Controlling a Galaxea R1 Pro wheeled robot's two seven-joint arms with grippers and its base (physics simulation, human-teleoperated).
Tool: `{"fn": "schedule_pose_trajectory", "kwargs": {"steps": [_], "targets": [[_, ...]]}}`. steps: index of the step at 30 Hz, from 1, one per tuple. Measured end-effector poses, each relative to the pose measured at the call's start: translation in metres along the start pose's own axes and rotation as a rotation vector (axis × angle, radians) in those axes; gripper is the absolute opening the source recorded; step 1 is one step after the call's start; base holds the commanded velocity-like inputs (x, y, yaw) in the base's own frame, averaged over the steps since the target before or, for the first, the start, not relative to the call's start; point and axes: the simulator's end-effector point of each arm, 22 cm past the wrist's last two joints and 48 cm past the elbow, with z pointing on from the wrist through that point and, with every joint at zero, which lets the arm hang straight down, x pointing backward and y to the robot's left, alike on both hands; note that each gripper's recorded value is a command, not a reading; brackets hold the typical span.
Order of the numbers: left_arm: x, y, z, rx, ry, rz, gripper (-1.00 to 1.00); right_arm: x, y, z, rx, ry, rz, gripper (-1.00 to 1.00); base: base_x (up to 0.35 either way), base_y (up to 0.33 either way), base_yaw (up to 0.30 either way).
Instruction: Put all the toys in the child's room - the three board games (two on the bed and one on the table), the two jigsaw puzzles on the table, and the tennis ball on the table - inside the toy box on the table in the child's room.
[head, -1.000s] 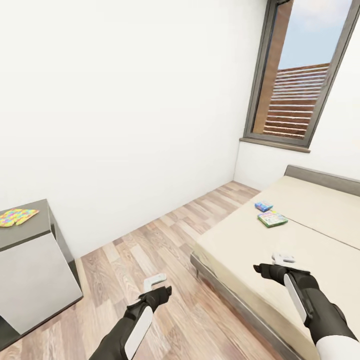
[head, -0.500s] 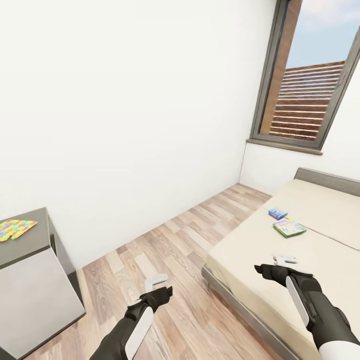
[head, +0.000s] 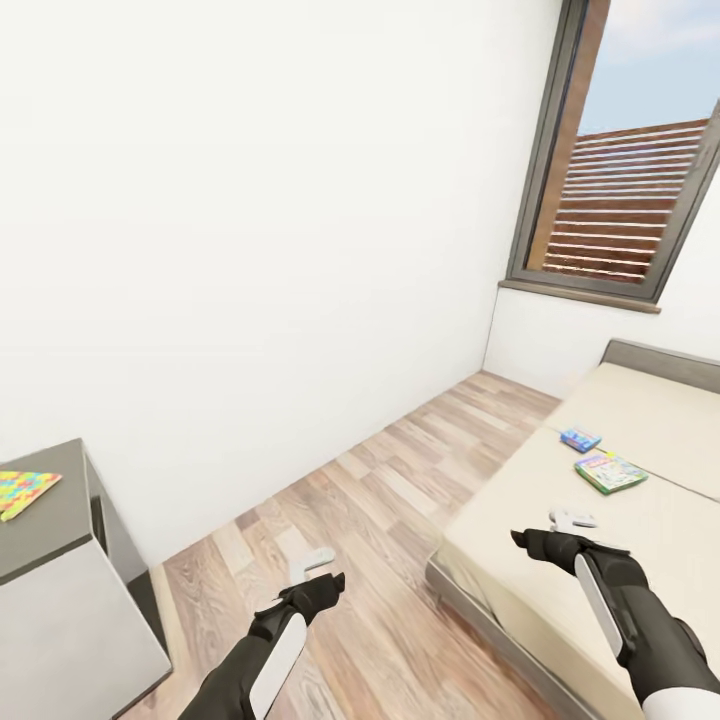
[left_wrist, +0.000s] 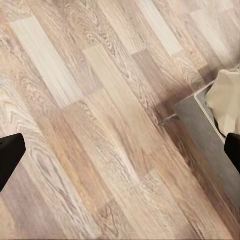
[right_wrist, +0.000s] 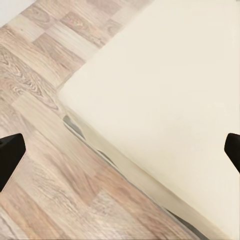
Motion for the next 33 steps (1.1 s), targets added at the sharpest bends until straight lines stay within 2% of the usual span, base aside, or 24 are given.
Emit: {"fn": "schedule_pose_trajectory", "kwargs": {"steps": [13, 24, 33], "targets": [[0.0007, 0.001, 0.0002, -0.002, 0.002, -0.001, 1.0, -0.0008, 0.0014, -0.0004, -0.003, -0.003, 0.0, 1.0, 0.284, 0.232, -0.104], [0.0007, 0.0013, 0.0002, -0.002, 0.003, 0.0, 1.0, -0.001, 0.0008, -0.0005, -0.002, -0.003, 0.0, 1.0, 0.286, 0.177, -0.25], [0.0007, 0.0017, 0.0002, -0.003, 0.002, 0.002, 1.0, -0.0012, 0.0014, -0.0006, -0.002, -0.004, -0.001, 1.0, 0.321, 0.048, -0.278]]}}
